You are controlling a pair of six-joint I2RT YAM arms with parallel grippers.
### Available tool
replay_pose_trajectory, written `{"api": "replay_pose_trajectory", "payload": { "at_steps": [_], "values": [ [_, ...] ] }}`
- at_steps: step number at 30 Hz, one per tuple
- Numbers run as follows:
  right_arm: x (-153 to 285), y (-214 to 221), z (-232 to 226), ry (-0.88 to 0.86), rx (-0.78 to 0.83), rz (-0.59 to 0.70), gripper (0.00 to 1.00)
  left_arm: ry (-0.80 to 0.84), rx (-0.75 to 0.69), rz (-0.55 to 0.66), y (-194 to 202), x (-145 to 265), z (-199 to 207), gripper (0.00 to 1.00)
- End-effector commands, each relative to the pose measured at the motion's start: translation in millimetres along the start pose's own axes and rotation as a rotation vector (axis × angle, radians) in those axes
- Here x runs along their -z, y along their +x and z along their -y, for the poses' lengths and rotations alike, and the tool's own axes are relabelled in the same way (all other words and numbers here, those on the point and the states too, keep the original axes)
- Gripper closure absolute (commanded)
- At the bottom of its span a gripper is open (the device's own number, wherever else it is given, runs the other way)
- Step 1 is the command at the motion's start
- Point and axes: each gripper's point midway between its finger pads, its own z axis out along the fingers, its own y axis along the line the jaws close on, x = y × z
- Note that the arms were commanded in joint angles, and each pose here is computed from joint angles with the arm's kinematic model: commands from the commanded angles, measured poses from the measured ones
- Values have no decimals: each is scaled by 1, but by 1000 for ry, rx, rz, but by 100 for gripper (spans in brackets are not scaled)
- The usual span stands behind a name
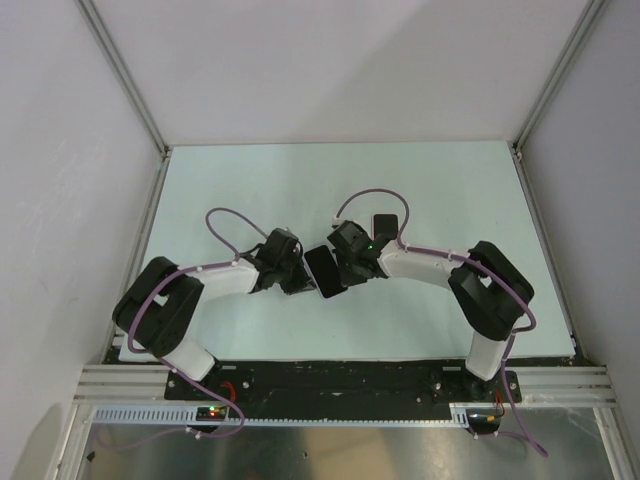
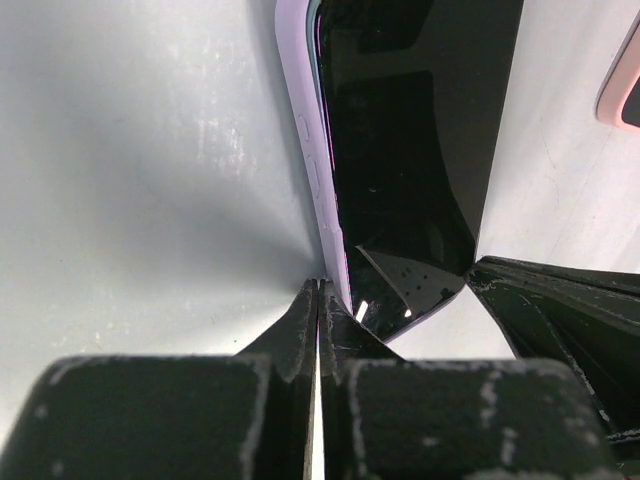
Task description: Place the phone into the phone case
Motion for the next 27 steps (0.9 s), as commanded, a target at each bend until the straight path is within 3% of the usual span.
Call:
{"api": "replay_pose_trajectory", "payload": {
  "at_steps": [1, 13, 20, 27],
  "values": [
    [-24, 35, -4, 39, 28, -105, 94, 13, -17, 50, -18, 4, 8, 100],
    [15, -80, -5, -46, -50, 143, 73, 3, 0, 139, -58, 34, 1, 100],
    [-2, -108, 7, -54, -139, 146, 77, -40, 31, 171, -83, 30, -1, 100],
    [-15, -88, 22, 49, -167, 81, 87, -101, 64, 180, -94, 13, -6, 100]
  ]
}}
